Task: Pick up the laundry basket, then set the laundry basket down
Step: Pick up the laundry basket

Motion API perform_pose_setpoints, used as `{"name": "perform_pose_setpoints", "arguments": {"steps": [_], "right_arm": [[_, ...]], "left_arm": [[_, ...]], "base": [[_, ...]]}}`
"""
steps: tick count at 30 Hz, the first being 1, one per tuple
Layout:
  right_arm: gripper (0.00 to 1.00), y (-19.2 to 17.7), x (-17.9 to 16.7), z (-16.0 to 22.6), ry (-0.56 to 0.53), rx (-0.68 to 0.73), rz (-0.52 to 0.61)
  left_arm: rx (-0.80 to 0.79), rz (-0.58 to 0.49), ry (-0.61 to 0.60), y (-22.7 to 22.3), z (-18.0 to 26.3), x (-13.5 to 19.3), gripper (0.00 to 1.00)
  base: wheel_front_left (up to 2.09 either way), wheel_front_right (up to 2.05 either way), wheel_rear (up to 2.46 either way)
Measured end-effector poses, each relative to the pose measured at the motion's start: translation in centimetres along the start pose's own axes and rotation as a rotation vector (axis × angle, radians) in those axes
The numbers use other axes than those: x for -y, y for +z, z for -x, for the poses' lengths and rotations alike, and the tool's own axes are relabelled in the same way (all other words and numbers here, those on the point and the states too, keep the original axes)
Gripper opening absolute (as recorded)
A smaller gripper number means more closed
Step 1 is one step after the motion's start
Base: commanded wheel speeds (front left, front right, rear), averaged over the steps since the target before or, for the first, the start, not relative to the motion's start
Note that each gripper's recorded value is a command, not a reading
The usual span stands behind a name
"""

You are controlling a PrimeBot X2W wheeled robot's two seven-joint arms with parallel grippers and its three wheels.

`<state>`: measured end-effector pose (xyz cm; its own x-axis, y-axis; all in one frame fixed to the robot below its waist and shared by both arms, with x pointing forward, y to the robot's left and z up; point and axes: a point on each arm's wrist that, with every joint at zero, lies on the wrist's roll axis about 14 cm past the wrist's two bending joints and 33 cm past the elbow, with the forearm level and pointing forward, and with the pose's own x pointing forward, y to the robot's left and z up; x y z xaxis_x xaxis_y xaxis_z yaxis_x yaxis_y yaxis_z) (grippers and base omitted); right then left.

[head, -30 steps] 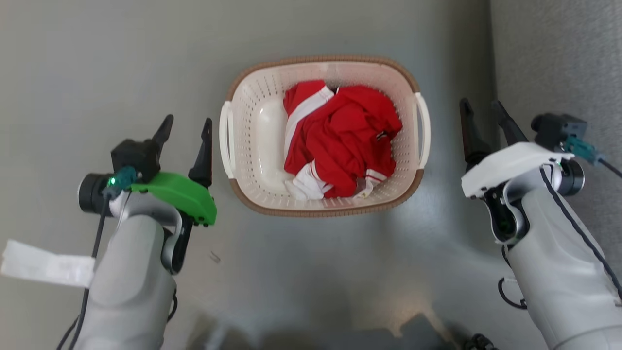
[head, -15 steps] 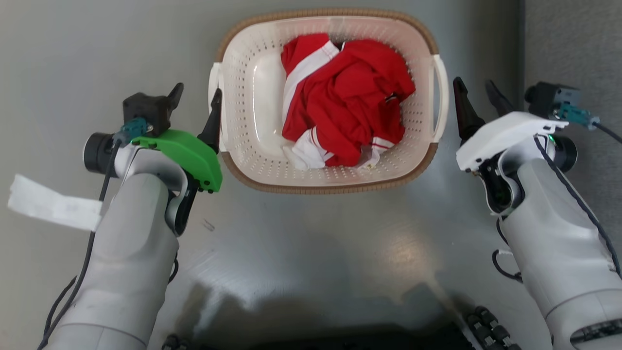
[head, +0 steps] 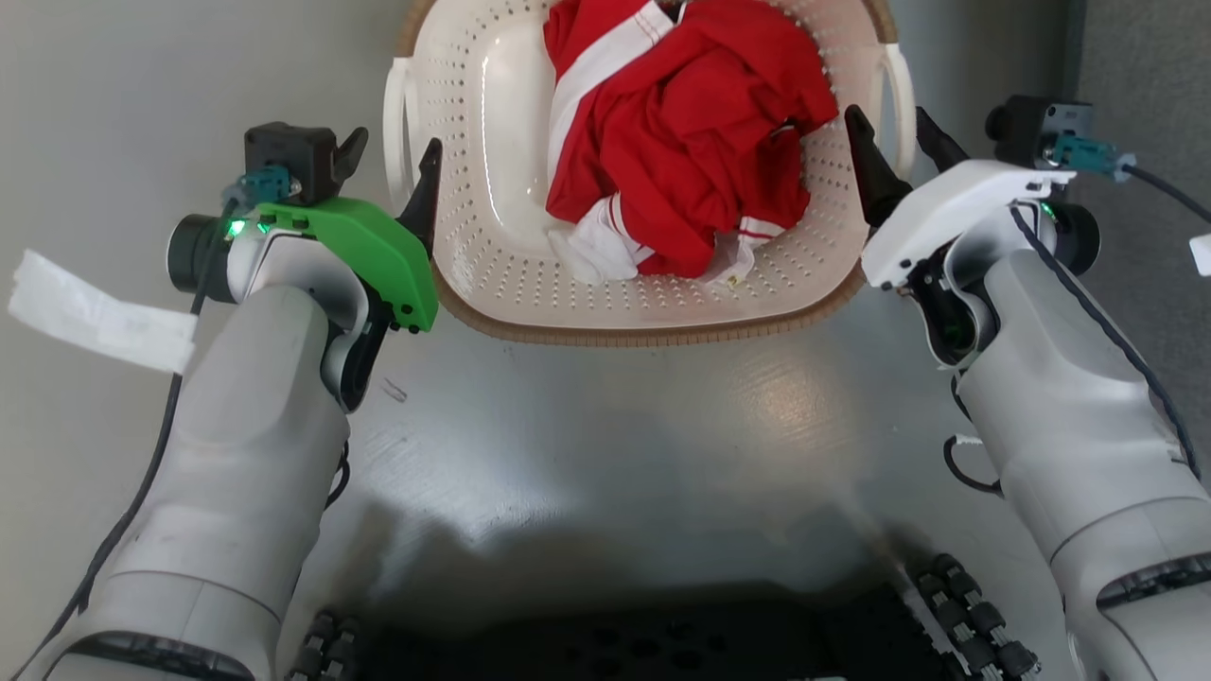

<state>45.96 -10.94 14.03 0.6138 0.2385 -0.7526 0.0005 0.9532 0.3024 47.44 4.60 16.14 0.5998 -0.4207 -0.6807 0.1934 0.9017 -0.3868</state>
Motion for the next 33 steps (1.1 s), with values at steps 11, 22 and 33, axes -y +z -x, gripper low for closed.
{"name": "perform_pose_setpoints", "arguments": {"steps": [11, 22, 33], "right_arm": [[1.00, -2.3, 0.4, -1.6, 0.003, -0.070, 0.012], [0.00, -2.2, 0.1, -2.3, 0.020, -0.081, 0.044], [0.00, -1.8, -0.5, -1.0, 0.019, -0.084, 0.064]], "left_arm": [[-0.074, 0.038, -0.007, -2.3, -1.4, -0.4, 1.00], [-0.077, 0.074, -0.030, -2.3, -1.8, 0.3, 0.00], [-0.062, 0.076, -0.014, -1.4, -0.9, 0.6, 0.00]], "base": [[0.00, 0.00, 0.00], [0.00, 0.00, 0.00], [0.00, 0.00, 0.00]]}}
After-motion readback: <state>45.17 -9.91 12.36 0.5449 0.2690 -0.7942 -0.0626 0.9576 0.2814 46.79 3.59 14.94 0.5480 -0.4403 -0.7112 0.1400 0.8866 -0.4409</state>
